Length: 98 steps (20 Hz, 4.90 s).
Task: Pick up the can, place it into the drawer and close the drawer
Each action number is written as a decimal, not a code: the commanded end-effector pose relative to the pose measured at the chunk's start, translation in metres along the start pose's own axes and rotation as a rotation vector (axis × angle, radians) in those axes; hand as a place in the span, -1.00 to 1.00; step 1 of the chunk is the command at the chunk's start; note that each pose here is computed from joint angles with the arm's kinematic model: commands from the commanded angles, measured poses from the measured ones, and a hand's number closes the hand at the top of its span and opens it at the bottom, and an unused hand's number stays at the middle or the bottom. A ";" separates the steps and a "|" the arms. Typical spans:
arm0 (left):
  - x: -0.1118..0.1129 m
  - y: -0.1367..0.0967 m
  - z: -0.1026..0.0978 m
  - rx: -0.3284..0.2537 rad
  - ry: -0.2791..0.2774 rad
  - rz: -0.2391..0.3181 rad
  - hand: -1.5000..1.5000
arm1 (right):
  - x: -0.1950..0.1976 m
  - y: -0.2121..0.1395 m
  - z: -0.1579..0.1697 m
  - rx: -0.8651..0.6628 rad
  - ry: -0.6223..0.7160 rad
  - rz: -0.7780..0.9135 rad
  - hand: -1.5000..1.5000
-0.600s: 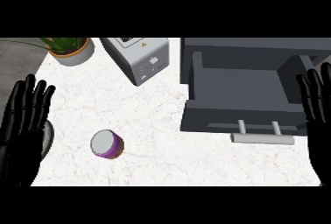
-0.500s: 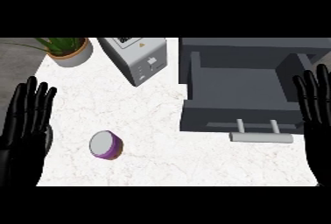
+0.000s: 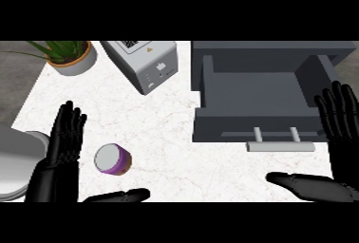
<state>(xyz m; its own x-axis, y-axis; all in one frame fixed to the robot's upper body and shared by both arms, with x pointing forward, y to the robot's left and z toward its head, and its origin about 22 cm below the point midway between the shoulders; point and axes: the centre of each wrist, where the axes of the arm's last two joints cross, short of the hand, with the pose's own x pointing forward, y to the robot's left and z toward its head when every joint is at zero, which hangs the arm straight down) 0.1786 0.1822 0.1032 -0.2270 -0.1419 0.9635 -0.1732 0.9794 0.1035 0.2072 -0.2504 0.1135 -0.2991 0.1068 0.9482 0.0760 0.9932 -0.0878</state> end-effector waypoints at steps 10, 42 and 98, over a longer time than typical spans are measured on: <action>0.018 -0.028 0.022 0.083 0.113 0.017 -1.00 | -0.010 -0.028 0.022 -0.016 0.102 0.018 -1.00; -0.074 -0.015 0.022 0.186 0.208 -0.033 -1.00 | -0.025 -0.037 0.050 -0.035 0.082 0.025 -1.00; -0.210 0.033 0.004 0.210 0.316 0.006 -1.00 | 0.001 -0.037 0.062 -0.037 0.072 0.014 -1.00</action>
<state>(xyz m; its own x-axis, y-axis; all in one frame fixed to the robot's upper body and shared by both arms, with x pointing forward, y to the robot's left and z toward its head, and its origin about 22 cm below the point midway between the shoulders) 0.1982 0.2454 -0.1044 0.0699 -0.0526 0.9962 -0.3796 0.9221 0.0753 0.1588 -0.3016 0.0916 -0.2228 0.1244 0.9669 0.1170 0.9881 -0.1001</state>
